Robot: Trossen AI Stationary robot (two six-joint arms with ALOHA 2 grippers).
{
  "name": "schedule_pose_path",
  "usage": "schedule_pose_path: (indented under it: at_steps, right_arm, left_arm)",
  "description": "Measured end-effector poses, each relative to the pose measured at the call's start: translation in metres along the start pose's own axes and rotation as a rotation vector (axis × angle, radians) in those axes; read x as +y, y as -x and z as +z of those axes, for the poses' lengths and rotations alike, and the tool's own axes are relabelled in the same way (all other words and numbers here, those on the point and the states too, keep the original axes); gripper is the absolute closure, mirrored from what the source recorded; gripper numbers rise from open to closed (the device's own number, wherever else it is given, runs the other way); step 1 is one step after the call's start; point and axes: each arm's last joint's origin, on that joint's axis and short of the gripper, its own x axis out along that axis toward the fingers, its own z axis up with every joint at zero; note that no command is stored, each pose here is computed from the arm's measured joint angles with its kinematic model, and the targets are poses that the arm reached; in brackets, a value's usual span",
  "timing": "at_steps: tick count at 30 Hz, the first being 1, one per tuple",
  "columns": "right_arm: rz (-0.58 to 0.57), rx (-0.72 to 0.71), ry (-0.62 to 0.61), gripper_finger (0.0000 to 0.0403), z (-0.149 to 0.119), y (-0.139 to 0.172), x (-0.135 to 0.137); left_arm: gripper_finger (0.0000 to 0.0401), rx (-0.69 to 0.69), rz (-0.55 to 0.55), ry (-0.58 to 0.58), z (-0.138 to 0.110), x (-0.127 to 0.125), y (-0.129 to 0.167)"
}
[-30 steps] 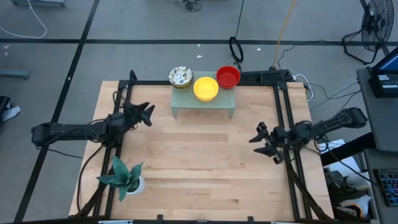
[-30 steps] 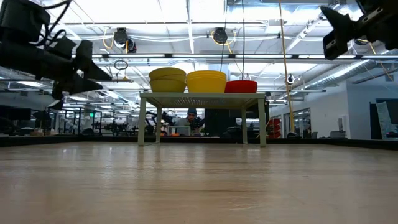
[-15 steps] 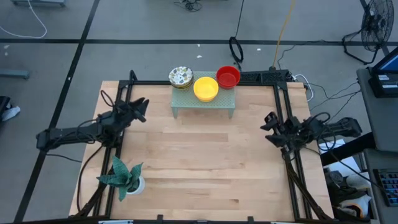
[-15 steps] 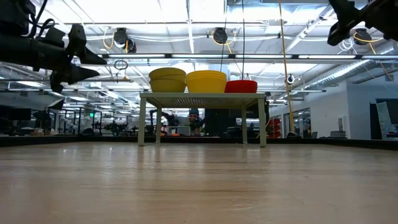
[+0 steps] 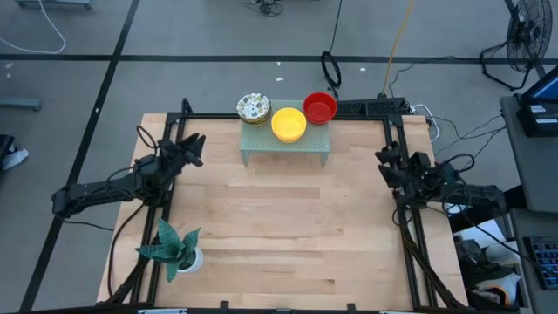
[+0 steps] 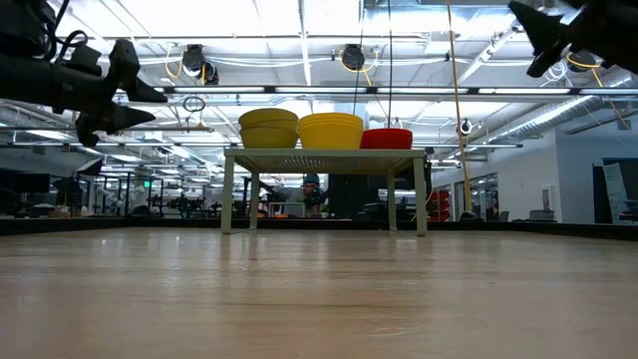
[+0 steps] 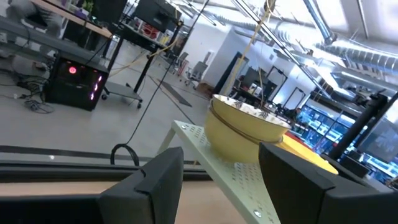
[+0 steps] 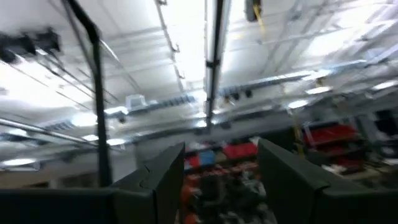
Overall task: Pick & Place Mini bowls
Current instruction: Return to Home Position
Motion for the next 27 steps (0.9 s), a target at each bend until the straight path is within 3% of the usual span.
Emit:
schedule_pose_path:
  at_steps: [17,27]
  right_arm:
    - [-0.249,-0.041,0.185,0.0215,0.006,0.003,-0.023]
    - [-0.303,-0.056,0.226,0.0215,0.009,0.005,-0.028]
  left_arm:
    - [0.0187,-0.031,0.052,-0.007,0.003,0.005,-0.003]
    - [0.0187,-0.037,0.064,-0.009,0.003,0.006,-0.003]
